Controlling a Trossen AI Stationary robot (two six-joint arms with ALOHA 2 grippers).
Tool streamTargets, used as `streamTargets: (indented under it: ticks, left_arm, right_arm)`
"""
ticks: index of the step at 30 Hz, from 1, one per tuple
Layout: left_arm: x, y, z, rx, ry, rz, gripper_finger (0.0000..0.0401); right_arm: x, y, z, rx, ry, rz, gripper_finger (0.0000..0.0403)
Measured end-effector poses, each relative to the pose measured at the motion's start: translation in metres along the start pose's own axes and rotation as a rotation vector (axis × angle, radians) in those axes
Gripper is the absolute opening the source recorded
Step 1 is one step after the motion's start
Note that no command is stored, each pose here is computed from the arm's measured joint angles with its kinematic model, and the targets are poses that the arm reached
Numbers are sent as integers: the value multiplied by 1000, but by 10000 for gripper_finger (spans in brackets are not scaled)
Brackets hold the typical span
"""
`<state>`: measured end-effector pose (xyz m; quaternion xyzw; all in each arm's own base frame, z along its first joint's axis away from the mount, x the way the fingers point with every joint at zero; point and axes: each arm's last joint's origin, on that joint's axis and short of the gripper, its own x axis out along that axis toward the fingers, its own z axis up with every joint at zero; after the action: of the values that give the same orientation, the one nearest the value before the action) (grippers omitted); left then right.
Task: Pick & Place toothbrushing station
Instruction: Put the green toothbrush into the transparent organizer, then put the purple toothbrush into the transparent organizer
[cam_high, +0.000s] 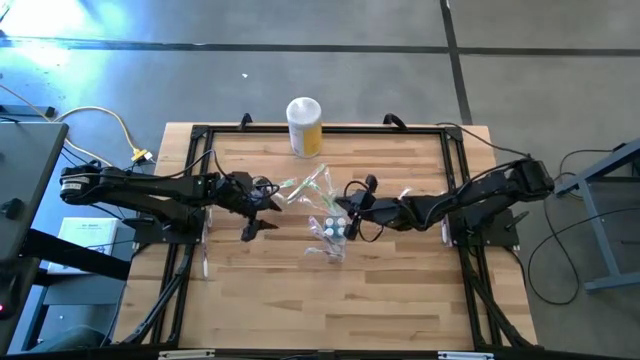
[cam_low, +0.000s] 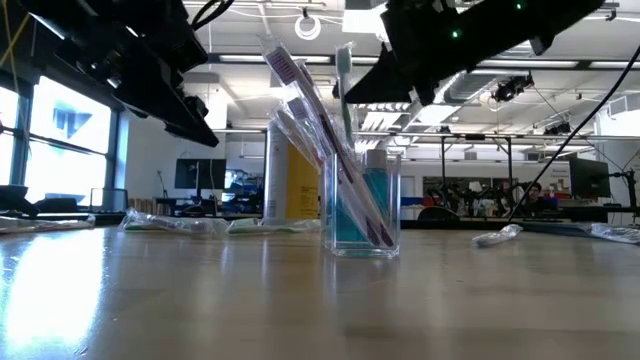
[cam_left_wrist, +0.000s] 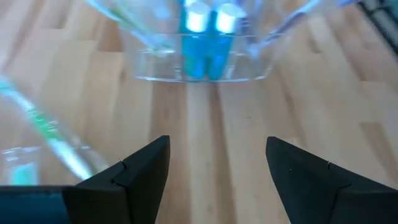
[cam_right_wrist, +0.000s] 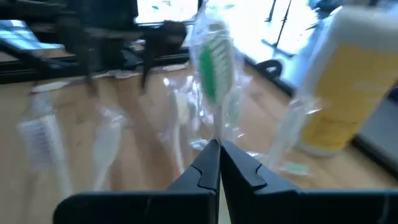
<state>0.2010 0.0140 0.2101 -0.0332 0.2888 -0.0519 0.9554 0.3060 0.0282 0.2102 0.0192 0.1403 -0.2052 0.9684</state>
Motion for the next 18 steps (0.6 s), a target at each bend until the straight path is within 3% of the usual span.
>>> streamTargets:
  ticks: [5,11,18]
  left_arm:
    - [0,2,0,0,1,79,259]
    - [0,2,0,0,1,80,259]
    - [0,2,0,0,1,80,259]
  right_arm:
    - [6,-9,-11,103,47,41,3]
    - [16,-18,-24,175,111,34,15]
    - [21,-18,-26,150,106,76,86]
